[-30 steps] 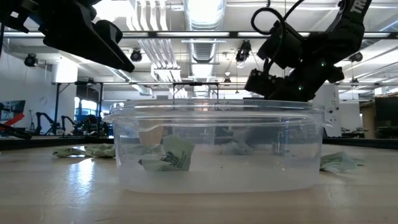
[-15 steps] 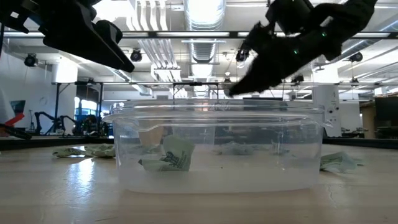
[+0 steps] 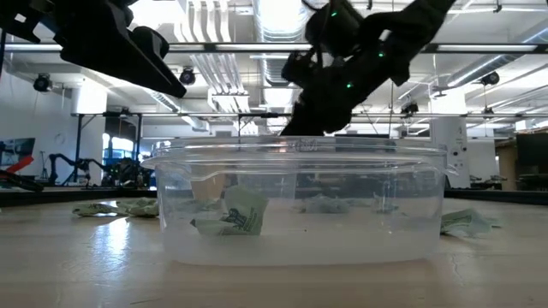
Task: Pick and place Stevia / Truvia into bins
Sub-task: Put the white stevia packet into the top transparent bin, then put the white stevia packet into the bottom transparent bin
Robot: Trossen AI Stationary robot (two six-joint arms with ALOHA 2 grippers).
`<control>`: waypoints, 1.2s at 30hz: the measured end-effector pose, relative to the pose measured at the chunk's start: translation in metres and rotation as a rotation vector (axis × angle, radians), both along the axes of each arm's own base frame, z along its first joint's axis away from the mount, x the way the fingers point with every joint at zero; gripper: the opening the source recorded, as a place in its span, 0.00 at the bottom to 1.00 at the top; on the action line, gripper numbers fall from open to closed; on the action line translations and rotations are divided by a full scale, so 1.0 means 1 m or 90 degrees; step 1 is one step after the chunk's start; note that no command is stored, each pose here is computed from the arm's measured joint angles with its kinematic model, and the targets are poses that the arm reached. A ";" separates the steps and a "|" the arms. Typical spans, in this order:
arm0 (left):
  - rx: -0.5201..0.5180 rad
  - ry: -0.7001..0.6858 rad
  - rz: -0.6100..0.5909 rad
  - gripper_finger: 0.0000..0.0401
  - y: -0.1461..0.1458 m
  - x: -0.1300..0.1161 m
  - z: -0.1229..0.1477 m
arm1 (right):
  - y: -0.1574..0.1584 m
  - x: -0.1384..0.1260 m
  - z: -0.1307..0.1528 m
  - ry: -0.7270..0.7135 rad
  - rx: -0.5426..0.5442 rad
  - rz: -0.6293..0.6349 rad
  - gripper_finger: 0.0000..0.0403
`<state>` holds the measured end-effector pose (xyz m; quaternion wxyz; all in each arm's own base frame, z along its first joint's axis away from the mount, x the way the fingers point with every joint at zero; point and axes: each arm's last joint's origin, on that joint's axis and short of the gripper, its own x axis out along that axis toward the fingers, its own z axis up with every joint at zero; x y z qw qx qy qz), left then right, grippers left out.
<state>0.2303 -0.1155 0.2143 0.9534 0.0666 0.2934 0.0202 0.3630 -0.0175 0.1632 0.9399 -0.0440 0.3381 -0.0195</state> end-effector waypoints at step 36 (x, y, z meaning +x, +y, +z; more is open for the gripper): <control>0.045 0.147 0.093 0.42 0.020 -0.012 -0.065 | 0.023 -0.069 0.044 -0.002 -0.021 0.046 0.34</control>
